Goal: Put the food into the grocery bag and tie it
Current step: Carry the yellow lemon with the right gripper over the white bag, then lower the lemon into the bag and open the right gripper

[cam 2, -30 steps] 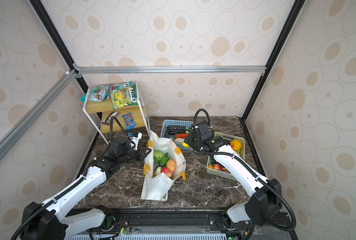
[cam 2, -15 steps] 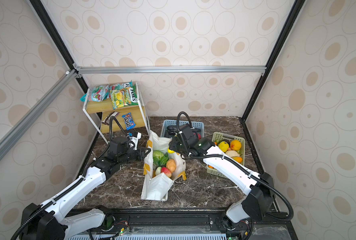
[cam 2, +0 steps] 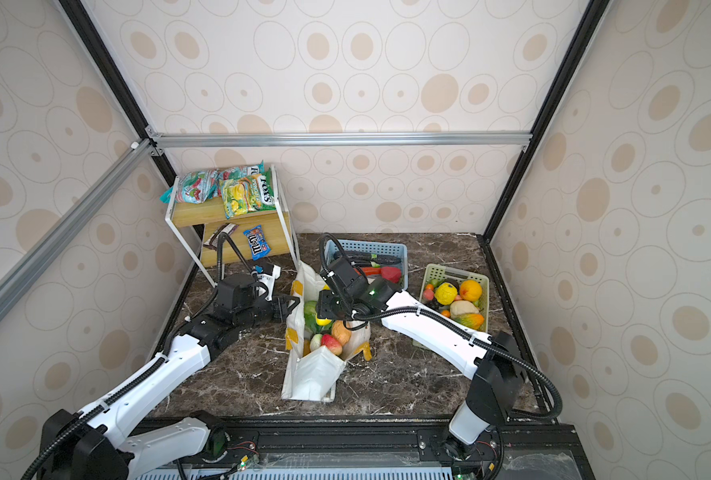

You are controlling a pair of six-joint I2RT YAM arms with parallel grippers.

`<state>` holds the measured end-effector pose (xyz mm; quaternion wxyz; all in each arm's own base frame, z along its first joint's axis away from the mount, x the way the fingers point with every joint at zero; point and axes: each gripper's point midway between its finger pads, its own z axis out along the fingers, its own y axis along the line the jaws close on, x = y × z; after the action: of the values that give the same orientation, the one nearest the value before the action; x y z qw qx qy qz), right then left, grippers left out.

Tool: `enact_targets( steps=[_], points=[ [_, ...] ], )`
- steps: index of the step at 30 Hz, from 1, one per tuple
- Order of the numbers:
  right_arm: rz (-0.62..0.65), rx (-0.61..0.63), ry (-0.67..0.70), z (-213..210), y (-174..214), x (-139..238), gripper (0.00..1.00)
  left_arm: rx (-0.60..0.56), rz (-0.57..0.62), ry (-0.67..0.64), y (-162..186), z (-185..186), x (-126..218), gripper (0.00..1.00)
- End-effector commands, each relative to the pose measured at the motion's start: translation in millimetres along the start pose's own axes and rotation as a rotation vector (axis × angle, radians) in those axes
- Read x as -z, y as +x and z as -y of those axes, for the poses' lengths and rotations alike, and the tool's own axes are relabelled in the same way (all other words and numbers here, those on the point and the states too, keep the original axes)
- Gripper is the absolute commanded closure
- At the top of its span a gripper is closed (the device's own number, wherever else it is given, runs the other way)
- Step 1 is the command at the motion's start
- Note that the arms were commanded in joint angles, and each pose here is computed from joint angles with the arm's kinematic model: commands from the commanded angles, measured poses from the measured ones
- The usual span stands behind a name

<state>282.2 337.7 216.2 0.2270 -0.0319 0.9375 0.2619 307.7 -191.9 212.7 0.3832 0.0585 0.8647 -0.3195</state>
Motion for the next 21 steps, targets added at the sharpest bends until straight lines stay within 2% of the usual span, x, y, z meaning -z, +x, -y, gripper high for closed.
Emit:
enact_targets(
  steps=[1, 11, 21],
  points=[
    [-0.047, 0.051, 0.024, 4.6, 11.8, -7.6, 0.49, -0.013, 0.042, 0.007, -13.7, 8.5, 8.3, 1.0],
    [-0.143, 0.119, 0.02, 9.1, 42.3, -35.4, 0.48, -0.01, 0.037, 0.006, -11.5, 6.5, 4.8, 1.0],
    [-0.214, 0.132, 0.061, 24.3, 62.5, -65.8, 0.47, -0.013, 0.037, 0.012, -13.9, 7.3, 0.8, 1.0]
  ],
)
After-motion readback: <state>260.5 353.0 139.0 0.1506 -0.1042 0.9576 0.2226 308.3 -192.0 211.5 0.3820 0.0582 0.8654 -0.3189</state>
